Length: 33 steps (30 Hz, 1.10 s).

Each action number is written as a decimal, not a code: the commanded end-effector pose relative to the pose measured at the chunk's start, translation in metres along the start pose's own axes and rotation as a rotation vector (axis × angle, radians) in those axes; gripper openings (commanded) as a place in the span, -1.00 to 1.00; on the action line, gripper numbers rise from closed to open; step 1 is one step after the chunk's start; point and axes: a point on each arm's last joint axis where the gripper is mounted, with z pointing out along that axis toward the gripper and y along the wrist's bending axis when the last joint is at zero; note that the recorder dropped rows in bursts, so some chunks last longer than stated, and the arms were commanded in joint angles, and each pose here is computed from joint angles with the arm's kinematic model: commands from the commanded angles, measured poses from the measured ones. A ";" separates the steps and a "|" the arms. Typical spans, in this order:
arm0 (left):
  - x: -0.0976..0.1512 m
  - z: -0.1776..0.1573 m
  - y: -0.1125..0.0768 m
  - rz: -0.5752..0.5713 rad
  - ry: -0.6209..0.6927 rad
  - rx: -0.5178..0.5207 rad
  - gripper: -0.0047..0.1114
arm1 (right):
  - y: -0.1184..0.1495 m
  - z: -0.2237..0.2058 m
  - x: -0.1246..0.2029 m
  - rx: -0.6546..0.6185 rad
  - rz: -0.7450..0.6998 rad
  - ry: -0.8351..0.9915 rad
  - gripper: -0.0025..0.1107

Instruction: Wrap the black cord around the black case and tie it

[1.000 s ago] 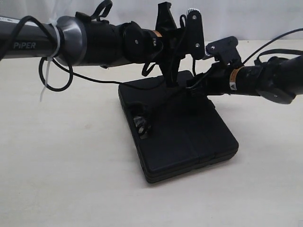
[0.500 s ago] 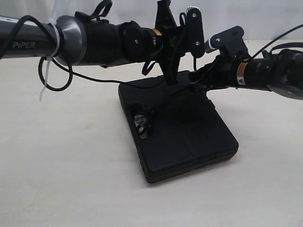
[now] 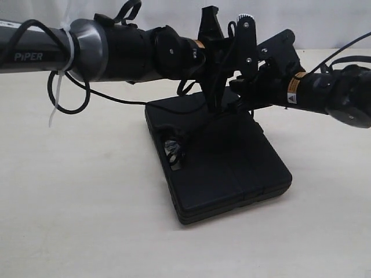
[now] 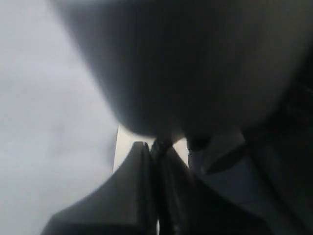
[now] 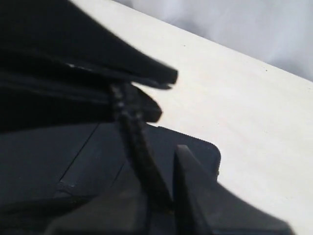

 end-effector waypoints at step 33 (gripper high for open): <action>0.045 0.019 -0.055 -0.296 0.176 0.449 -0.92 | -0.033 -0.050 -0.021 0.119 0.389 -0.108 -0.89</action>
